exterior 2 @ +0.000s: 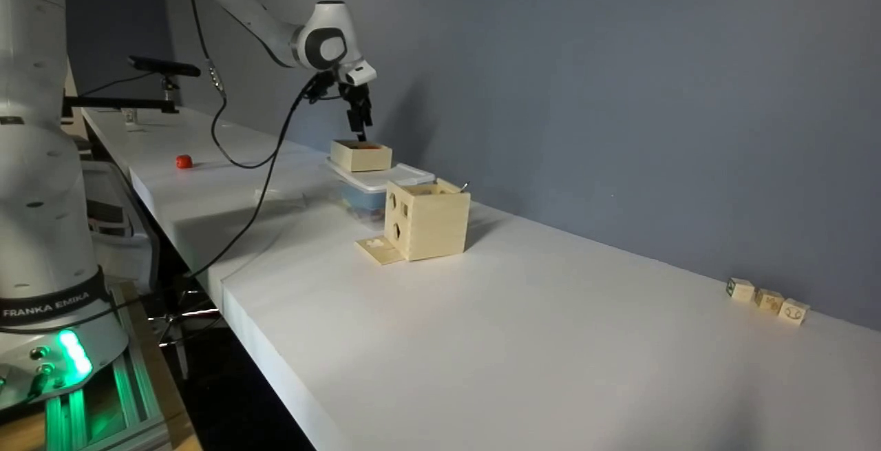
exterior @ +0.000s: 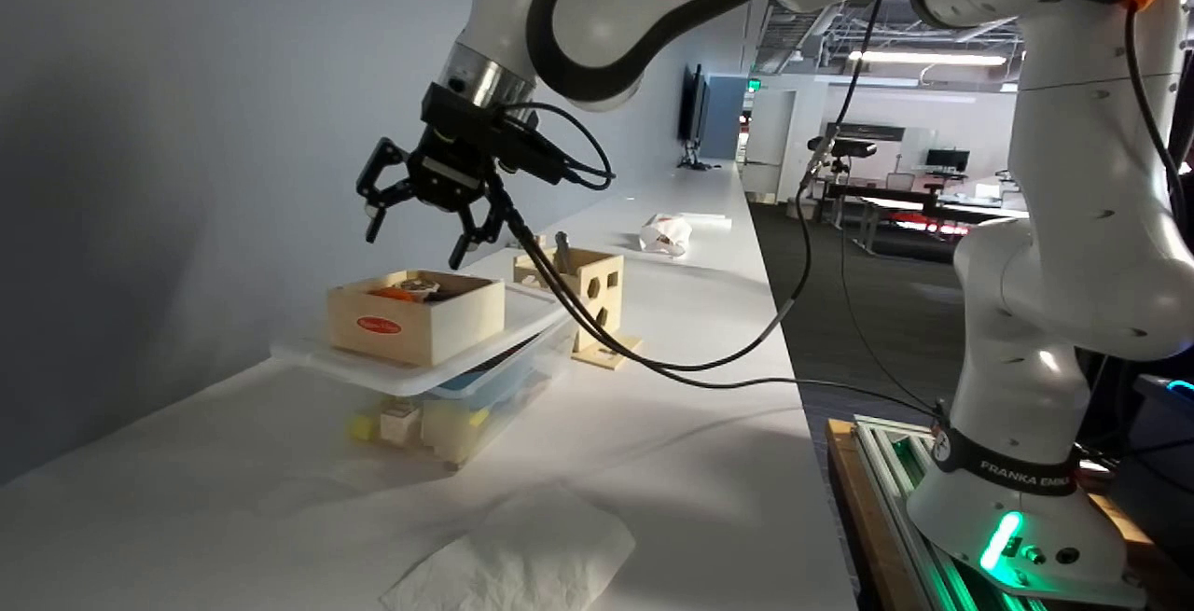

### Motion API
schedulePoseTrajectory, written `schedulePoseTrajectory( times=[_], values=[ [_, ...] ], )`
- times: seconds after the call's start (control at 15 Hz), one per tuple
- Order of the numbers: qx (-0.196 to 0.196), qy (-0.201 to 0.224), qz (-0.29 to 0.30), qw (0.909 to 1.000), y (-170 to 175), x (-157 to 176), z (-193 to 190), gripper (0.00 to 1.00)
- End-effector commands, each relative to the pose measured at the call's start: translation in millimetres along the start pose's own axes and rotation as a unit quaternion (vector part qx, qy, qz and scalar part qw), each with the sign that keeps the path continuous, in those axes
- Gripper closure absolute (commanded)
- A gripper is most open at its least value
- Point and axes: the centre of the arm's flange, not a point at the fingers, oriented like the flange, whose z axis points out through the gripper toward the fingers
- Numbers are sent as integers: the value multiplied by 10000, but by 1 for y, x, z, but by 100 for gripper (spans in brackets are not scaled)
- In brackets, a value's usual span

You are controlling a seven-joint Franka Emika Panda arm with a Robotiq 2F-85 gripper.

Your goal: Put the white object and red toy inside the cube-shaped object

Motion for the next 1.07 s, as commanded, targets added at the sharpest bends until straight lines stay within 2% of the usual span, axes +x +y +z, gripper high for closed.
schedulePoseTrajectory(
  times=[0.0,0.73,0.87,1.0],
  values=[
    [-181,181,159,9995,-20,-1,10,4],
    [-872,134,-13,9961,-33,-8,43,16],
    [-942,91,-60,9955,-38,-7,51,24],
    [-1030,116,-121,9945,-47,-8,61,23]
  ],
)
